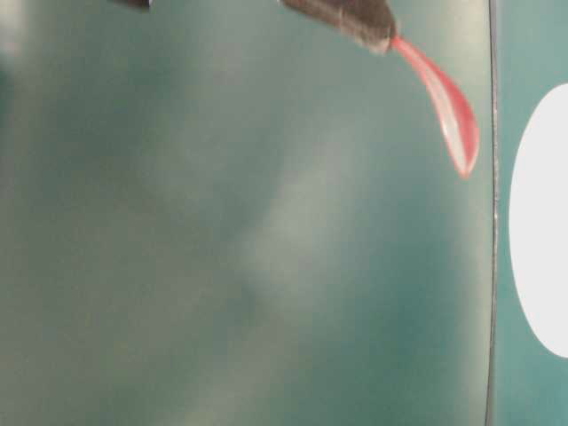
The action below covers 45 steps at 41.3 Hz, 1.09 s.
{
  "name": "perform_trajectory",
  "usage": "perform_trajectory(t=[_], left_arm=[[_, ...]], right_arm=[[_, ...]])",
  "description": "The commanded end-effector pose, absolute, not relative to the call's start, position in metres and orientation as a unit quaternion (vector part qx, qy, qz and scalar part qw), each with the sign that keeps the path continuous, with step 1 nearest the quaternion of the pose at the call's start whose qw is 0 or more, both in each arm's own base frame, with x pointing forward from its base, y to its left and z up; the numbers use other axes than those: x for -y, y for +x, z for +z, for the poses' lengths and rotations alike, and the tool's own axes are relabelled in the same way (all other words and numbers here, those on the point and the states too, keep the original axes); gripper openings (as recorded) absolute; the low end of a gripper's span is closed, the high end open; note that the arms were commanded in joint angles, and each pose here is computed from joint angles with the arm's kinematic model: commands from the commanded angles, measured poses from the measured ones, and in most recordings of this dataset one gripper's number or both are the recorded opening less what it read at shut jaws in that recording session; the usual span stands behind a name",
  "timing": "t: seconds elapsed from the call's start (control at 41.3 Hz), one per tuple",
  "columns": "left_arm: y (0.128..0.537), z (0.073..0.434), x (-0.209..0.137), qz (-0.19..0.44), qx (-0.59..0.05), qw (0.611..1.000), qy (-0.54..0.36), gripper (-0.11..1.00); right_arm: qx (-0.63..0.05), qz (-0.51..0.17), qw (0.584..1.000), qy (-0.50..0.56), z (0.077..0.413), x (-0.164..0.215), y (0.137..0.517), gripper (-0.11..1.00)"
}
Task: Scoop the yellow hexagonal prism block from the bowl with a spoon using the right arm.
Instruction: 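Lift the pink spoon off the rest and carry it over the bowl, then lower the spoon bowl into the white bowl beside the yellow block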
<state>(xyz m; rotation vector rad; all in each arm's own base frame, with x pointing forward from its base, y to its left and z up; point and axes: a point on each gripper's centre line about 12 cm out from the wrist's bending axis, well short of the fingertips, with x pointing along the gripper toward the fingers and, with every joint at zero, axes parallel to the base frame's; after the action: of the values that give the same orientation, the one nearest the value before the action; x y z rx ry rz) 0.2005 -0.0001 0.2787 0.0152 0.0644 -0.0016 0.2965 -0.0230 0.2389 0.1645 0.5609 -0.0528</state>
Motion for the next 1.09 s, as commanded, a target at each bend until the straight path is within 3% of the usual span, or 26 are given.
perform_trajectory(t=[0.0, 0.484, 0.727, 1.066], left_arm=[[0.203, 0.286, 0.000, -0.001, -0.022, 1.000, 0.011, 0.01], [0.203, 0.285, 0.000, -0.001, -0.027, 1.000, 0.011, 0.01], [0.203, 0.285, 0.000, -0.001, -0.027, 1.000, 0.011, 0.01], [0.203, 0.283, 0.000, 0.000, -0.028, 1.000, 0.010, 0.01]], right_arm=[[-0.269, -0.028, 0.959, 0.084, 0.253, 0.029, 0.310, 0.24], [-0.382, -0.009, 0.908, 0.172, 0.262, 0.041, 0.346, 0.24], [-0.446, -0.037, 0.871, 0.202, 0.256, 0.045, 0.355, 0.24], [-0.474, -0.045, 0.857, 0.196, 0.252, 0.041, 0.366, 0.24]])
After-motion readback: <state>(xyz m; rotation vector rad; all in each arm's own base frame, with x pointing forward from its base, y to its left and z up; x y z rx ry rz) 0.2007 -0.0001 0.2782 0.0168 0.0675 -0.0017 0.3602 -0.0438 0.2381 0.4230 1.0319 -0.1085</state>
